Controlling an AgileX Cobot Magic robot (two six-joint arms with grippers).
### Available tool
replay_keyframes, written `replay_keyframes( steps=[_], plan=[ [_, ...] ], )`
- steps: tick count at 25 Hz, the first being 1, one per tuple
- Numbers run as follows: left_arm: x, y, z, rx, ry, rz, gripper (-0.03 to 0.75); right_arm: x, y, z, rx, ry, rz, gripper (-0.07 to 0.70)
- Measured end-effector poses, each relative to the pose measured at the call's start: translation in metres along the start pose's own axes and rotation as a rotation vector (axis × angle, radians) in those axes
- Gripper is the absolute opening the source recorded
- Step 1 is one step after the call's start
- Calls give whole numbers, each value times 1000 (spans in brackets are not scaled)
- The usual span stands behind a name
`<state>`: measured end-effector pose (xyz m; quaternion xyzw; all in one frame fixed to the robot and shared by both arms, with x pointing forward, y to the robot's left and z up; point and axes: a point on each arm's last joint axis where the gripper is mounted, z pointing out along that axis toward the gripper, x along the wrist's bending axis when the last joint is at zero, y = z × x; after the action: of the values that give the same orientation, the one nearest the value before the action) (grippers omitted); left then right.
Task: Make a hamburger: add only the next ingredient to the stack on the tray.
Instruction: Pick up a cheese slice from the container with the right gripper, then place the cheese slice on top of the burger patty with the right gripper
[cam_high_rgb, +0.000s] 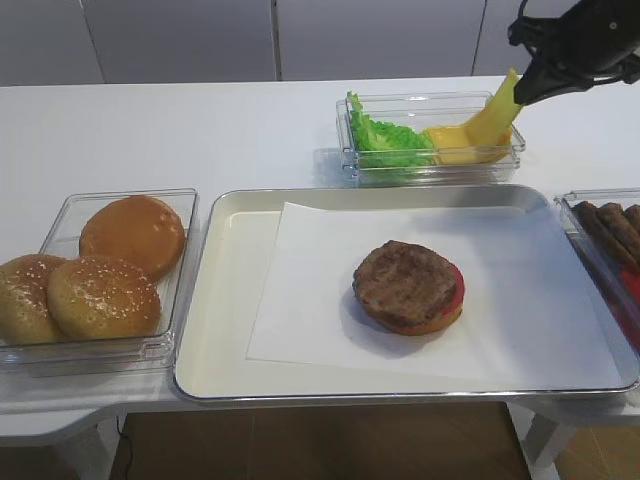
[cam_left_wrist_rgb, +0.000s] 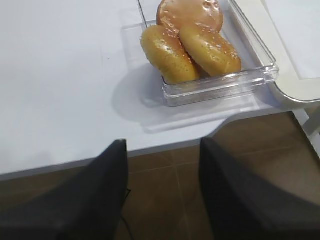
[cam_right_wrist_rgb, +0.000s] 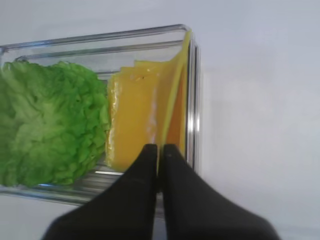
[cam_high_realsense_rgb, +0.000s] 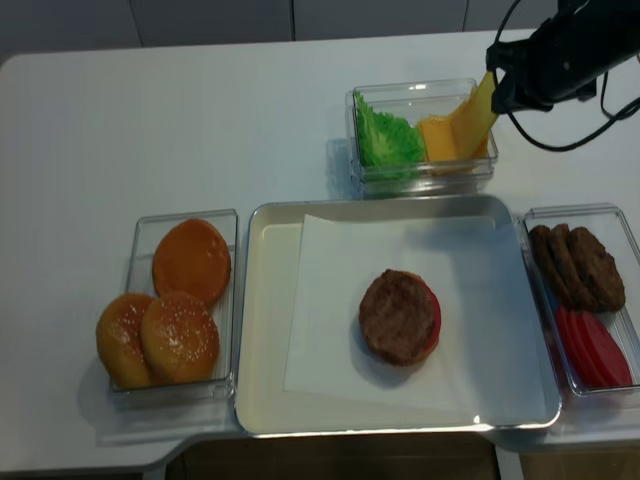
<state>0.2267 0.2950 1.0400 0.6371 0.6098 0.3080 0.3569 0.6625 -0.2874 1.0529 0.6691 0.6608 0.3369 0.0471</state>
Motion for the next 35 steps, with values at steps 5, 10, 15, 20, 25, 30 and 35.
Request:
replay_keyframes(
  steps=[5, 10, 15, 20, 25, 30, 35],
  plan=[
    [0, 0, 0, 0, 0, 0, 351, 13, 0, -25, -8, 18, -27, 13],
    [0, 0, 0, 0, 0, 0, 351, 28, -4, -55, -22, 40, -56, 12],
    [0, 0, 0, 0, 0, 0, 351, 41, -22, -83, -34, 56, -63, 12],
    [0, 0, 0, 0, 0, 0, 351, 49, -56, -100, -12, 87, -46, 12],
    [0, 0, 0, 0, 0, 0, 351, 55, -94, -109, 12, 133, -23, 12],
    [0, 0, 0, 0, 0, 0, 351, 70, -125, -106, 61, 168, -72, 11],
    [0, 0, 0, 0, 0, 0, 351, 95, -146, -93, 149, 226, -149, 11]
  ],
)
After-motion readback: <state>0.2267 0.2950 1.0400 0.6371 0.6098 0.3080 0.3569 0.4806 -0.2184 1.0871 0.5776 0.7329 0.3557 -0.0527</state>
